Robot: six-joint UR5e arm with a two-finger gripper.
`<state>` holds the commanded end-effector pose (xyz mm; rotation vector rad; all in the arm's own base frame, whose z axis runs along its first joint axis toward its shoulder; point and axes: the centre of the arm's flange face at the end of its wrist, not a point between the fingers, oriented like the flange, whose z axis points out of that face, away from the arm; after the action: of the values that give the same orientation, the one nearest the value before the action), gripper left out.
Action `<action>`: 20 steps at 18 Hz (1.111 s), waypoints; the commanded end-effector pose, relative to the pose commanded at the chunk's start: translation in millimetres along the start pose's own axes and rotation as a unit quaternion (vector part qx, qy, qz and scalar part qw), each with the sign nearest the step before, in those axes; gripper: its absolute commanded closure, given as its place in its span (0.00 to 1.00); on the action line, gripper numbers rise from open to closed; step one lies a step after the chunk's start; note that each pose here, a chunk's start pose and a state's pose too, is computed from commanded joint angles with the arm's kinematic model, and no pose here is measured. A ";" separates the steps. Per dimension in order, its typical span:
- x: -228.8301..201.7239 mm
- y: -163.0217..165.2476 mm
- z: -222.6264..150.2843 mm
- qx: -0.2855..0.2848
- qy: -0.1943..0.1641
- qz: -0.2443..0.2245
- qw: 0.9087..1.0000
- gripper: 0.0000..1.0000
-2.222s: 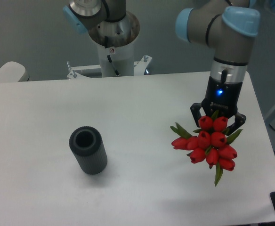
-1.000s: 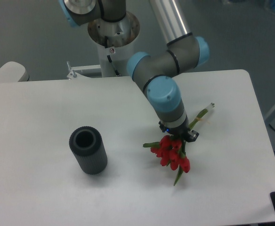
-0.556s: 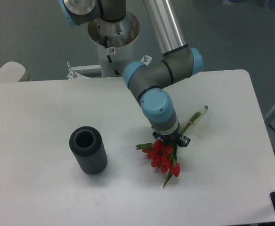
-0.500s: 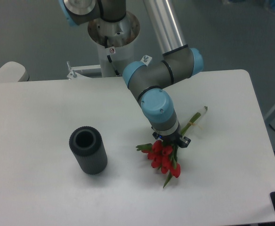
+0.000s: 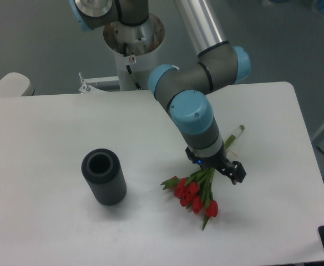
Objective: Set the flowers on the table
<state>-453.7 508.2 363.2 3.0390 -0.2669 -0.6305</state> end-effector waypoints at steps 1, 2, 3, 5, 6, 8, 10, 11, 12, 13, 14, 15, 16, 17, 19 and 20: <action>-6.9 -0.3 -7.9 0.016 0.002 -0.003 1.000 0.00; -12.5 -0.4 -15.7 0.034 0.007 -0.005 0.999 0.00; -19.9 1.1 -24.0 0.052 0.011 -0.010 0.999 0.00; -35.8 14.1 -34.3 0.076 0.022 -0.012 0.997 0.00; -44.6 22.3 -38.8 0.086 0.024 -0.001 0.996 0.00; -56.7 37.0 -45.8 0.095 0.034 0.037 0.994 0.00; -72.7 59.2 -49.1 0.093 0.032 0.066 0.993 0.00; -79.5 69.8 -47.1 0.099 0.036 0.076 0.992 0.00; -85.7 83.4 -43.8 0.110 0.044 0.083 0.989 0.00; -91.6 96.9 -45.8 0.120 0.041 0.098 0.987 0.00; -97.8 108.4 -43.2 0.125 0.038 0.121 0.984 0.00; -101.4 116.8 -40.3 0.128 0.034 0.151 0.980 0.00; -104.1 125.9 -36.1 0.128 0.033 0.176 0.976 0.00; -105.5 132.2 -33.6 0.129 0.031 0.193 0.972 0.00; -107.9 142.1 -28.0 0.138 0.033 0.200 0.969 0.00; -109.2 146.7 -25.7 0.147 0.034 0.194 0.969 0.00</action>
<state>-566.0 382.3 438.6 3.1242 -1.0056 -0.4919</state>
